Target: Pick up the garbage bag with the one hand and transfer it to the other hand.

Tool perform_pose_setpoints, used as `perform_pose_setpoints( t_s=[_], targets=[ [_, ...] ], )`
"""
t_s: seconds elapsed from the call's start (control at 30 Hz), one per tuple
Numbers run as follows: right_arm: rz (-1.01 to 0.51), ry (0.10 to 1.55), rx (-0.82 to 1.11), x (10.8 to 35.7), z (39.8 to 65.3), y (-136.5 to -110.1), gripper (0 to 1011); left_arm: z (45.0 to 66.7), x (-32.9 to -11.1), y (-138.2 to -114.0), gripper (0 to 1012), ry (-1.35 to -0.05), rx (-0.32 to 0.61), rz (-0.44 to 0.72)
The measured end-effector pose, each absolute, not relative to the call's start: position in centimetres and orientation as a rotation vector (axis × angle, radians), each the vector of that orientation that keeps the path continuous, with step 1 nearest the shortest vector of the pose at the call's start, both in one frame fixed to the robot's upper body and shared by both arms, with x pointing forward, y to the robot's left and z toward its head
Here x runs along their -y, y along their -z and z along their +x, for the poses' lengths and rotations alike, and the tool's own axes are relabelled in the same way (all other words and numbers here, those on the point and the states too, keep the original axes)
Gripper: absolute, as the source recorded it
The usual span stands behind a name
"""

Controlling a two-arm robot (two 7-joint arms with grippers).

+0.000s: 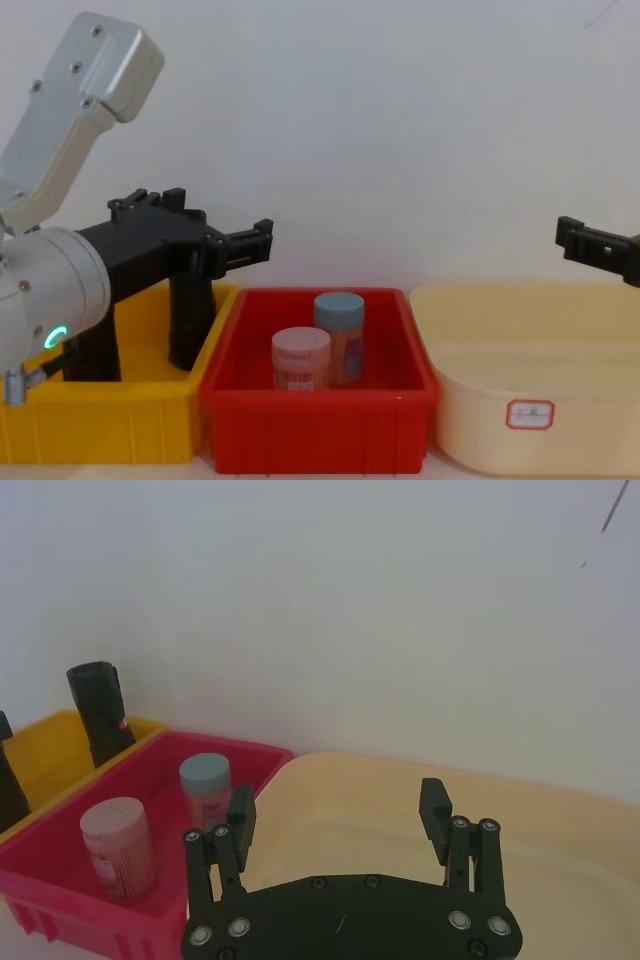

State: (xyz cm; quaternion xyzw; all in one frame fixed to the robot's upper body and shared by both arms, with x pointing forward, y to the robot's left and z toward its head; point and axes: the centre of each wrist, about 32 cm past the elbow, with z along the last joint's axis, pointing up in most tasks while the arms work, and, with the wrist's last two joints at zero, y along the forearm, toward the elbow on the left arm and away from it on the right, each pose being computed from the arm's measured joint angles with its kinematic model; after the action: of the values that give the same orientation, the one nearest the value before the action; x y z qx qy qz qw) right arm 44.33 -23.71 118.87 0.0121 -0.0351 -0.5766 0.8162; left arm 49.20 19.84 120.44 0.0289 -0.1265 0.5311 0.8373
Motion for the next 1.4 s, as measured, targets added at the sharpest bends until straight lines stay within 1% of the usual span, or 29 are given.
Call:
perform_pose_setpoints(
  t_s=[1.4],
  targets=[
    [0.026,1.229,0.075,23.71,44.33,-118.87,1001,49.20,-19.84,-120.44,1001,-1.124,0.268,0.061]
  ],
)
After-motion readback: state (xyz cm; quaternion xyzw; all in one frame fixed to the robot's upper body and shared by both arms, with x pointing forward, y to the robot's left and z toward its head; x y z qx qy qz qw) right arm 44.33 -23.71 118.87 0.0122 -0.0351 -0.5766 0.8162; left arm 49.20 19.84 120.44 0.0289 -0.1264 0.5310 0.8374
